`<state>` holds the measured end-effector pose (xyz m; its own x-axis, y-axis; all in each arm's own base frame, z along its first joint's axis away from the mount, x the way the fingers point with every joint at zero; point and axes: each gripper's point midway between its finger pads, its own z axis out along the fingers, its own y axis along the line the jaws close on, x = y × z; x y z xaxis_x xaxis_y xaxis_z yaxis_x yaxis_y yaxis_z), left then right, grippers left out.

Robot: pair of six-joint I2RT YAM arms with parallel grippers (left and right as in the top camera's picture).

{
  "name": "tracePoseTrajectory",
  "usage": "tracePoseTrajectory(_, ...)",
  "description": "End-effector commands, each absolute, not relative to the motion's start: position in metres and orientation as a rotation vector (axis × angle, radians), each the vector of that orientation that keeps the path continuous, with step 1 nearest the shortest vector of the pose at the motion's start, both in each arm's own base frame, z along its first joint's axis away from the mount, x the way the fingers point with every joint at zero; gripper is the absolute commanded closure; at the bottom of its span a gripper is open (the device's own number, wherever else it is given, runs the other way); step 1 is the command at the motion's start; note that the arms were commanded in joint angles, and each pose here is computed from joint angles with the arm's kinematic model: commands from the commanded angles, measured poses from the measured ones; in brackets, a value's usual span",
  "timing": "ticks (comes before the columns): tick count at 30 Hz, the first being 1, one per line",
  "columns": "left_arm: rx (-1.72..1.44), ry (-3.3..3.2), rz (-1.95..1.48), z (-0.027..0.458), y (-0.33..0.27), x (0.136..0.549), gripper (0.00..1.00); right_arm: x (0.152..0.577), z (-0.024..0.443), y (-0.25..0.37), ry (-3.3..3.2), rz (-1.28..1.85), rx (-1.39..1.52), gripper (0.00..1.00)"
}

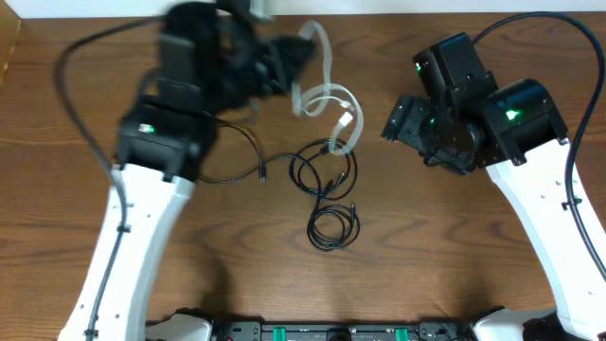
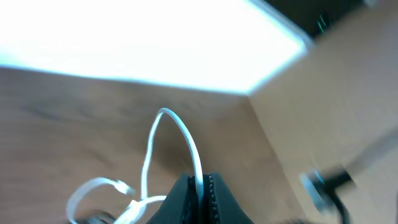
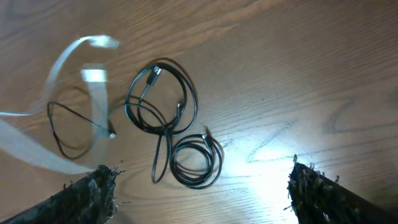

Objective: Untangle cables
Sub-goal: 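Carry the white cable with the left gripper to the far left corner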

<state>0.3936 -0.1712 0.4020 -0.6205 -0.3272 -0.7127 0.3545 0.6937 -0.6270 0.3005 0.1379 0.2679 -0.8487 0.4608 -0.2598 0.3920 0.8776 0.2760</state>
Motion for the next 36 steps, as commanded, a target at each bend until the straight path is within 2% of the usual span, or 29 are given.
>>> tracePoseTrajectory(1,-0.143,1.990,-0.857,0.401,-0.110,0.424,0.92,0.303,0.270,0.135,2.727,0.282,0.588,0.12)
tracePoseTrajectory(6,-0.350,2.001,-0.536,0.368,0.004,0.457,0.93,0.303,0.270,0.135,2.739,0.268,0.509,0.12)
tracePoseTrajectory(11,-0.651,1.996,-0.213,0.334,0.116,0.457,0.92,0.304,0.271,0.136,2.739,0.268,0.481,0.12)
tracePoseTrajectory(14,-0.786,2.038,-0.094,0.307,0.159,0.446,0.93,0.306,0.271,0.137,2.729,0.276,0.480,0.11)
tracePoseTrajectory(18,-0.874,2.114,-0.094,0.275,0.180,0.436,0.93,0.308,0.273,0.139,2.720,0.284,0.476,0.11)
tracePoseTrajectory(21,-0.760,2.125,-0.319,0.282,0.150,0.448,0.93,0.308,0.273,0.139,2.720,0.284,0.477,0.11)
tracePoseTrajectory(24,-0.508,2.081,-0.653,0.311,0.089,0.464,0.93,0.308,0.273,0.139,2.720,0.284,0.476,0.11)
tracePoseTrajectory(28,-0.210,2.059,-0.960,0.335,0.003,0.463,0.93,0.306,0.272,0.142,2.732,0.306,0.472,0.09)
tracePoseTrajectory(32,0.012,2.076,-1.096,0.341,-0.074,0.454,0.93,0.304,0.271,0.145,2.747,0.327,0.445,0.09)
tracePoseTrajectory(36,0.145,2.062,-1.132,0.347,-0.122,0.448,0.92,0.301,0.269,0.144,2.766,0.314,0.427,0.09)
